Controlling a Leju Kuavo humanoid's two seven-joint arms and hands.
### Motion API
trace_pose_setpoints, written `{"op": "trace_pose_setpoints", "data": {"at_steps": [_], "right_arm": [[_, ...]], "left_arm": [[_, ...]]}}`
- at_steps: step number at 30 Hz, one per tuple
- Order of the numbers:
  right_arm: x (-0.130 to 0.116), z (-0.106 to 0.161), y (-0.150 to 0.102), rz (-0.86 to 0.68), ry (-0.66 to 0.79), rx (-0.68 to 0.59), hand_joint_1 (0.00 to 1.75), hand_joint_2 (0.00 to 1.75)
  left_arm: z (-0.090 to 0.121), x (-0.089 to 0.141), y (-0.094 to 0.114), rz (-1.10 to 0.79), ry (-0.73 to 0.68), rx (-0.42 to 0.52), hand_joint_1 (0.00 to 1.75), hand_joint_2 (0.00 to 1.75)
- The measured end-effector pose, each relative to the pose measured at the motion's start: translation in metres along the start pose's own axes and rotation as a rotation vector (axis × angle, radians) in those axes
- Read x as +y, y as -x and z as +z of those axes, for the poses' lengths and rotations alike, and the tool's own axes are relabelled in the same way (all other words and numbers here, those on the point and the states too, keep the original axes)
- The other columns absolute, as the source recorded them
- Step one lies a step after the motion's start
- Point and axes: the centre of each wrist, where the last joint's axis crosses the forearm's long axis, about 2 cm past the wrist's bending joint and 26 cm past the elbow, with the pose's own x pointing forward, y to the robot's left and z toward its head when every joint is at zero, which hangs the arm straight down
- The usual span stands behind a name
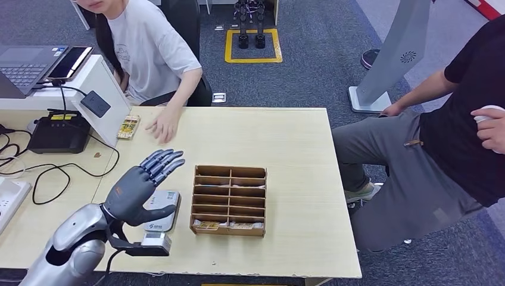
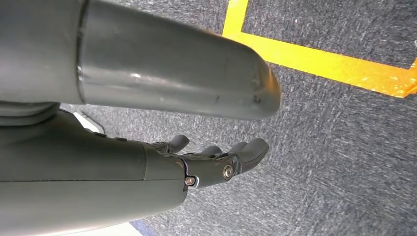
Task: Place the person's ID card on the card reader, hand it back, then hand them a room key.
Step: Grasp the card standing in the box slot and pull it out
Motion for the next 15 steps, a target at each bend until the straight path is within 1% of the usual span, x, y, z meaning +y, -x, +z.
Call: {"op": "trace_pose_setpoints", "data": {"at_steps": [3, 7, 11, 15], "right_arm": [[0.0, 0.0, 0.001, -0.008, 0.0, 0.01, 0.0, 0.0], [-0.001, 0.001, 0.003, -0.013, 0.001, 0.02, 0.0, 0.0], [-0.001, 0.001, 0.003, -0.014, 0.003, 0.026, 0.0, 0.0], [-0.001, 0.001, 0.004, -0.015, 0.004, 0.029, 0.0, 0.0]], "left_arm": [[0.002, -0.015, -0.02, -0.037, 0.028, -0.052, 0.0, 1.75], [0.012, -0.033, -0.041, -0.03, 0.056, -0.086, 0.0, 1.75], [0.019, -0.041, -0.051, -0.019, 0.082, -0.103, 0.0, 1.75], [0.022, -0.044, -0.055, -0.01, 0.096, -0.111, 0.0, 1.75]]}}
